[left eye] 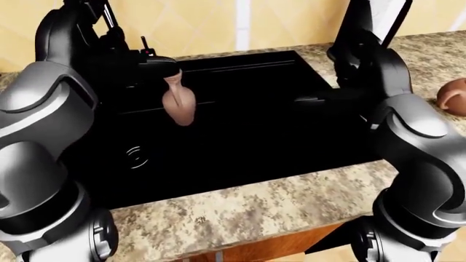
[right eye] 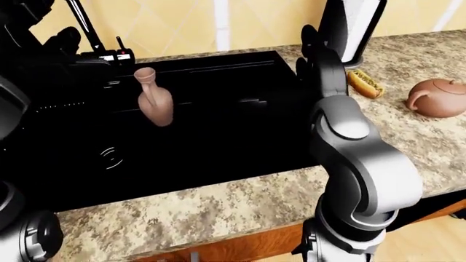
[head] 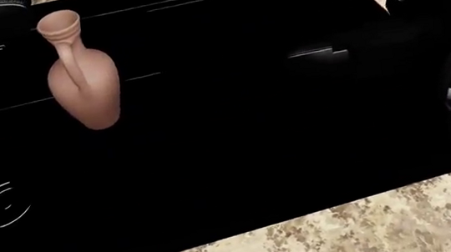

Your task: Turn the sink spout to the right.

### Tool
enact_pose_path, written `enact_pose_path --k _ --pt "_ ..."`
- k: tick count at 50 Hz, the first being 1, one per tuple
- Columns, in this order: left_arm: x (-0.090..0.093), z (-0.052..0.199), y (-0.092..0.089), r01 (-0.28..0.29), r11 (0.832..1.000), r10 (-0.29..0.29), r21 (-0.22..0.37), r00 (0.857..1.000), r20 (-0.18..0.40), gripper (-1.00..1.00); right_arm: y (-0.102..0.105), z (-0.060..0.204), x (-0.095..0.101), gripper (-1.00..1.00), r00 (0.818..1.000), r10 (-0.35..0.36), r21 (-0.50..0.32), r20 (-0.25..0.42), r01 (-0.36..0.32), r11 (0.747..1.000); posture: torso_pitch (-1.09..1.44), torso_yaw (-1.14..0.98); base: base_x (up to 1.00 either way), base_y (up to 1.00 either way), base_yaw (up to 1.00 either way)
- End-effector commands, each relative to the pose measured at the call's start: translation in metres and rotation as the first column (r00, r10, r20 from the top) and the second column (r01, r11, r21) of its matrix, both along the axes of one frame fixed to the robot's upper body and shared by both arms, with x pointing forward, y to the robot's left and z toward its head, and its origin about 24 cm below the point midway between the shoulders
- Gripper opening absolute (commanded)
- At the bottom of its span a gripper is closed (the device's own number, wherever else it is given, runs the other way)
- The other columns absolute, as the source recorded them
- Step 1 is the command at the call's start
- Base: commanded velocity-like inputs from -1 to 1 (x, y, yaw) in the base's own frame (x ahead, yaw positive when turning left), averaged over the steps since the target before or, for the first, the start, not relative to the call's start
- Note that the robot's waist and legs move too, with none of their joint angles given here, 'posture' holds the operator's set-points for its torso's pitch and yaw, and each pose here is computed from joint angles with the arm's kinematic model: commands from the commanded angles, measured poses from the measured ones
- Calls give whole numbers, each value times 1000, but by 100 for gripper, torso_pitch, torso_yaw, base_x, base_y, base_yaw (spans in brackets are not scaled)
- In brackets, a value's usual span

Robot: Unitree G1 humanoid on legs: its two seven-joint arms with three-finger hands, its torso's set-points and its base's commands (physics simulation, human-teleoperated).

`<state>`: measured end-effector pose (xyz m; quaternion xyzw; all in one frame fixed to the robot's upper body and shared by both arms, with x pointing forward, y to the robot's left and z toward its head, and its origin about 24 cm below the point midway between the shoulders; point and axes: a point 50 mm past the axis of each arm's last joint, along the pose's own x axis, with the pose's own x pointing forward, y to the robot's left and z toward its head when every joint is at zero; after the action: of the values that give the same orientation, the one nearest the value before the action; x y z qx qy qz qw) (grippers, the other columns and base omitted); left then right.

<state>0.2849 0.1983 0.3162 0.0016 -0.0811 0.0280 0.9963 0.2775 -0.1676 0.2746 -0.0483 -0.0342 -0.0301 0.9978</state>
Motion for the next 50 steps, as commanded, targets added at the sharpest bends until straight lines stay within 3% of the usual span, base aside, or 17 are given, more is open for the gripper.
enact_pose_path --k 1,9,13,27,44,50 --pt "-7 16 1 -3 1000 4 -8 997 83 100 0 14 -3 100 997 -3 -4 78 3 1000 0 0 0 0 0" --pt "-8 19 3 23 999 -20 -34 995 95 100 1 9 -4 100 997 0 -2 76 0 1000 0 0 0 0 0" --pt "-5 17 4 1 1000 0 -12 997 76 100 2 10 -3 100 997 2 -3 75 -2 1000 -2 0 0 0 0" --pt "-4 18 5 4 1000 -4 -1 999 52 100 3 9 -3 100 997 3 -5 76 -2 1000 -16 0 0 0 0" --pt "-6 22 0 27 999 -28 22 999 45 100 5 17 -6 100 996 8 -11 87 -7 1000 -33 0 0 0 0" --pt "-7 23 -3 45 998 -47 54 998 36 100 8 16 -5 100 996 12 -16 86 -11 1000 -39 0 0 0 0"
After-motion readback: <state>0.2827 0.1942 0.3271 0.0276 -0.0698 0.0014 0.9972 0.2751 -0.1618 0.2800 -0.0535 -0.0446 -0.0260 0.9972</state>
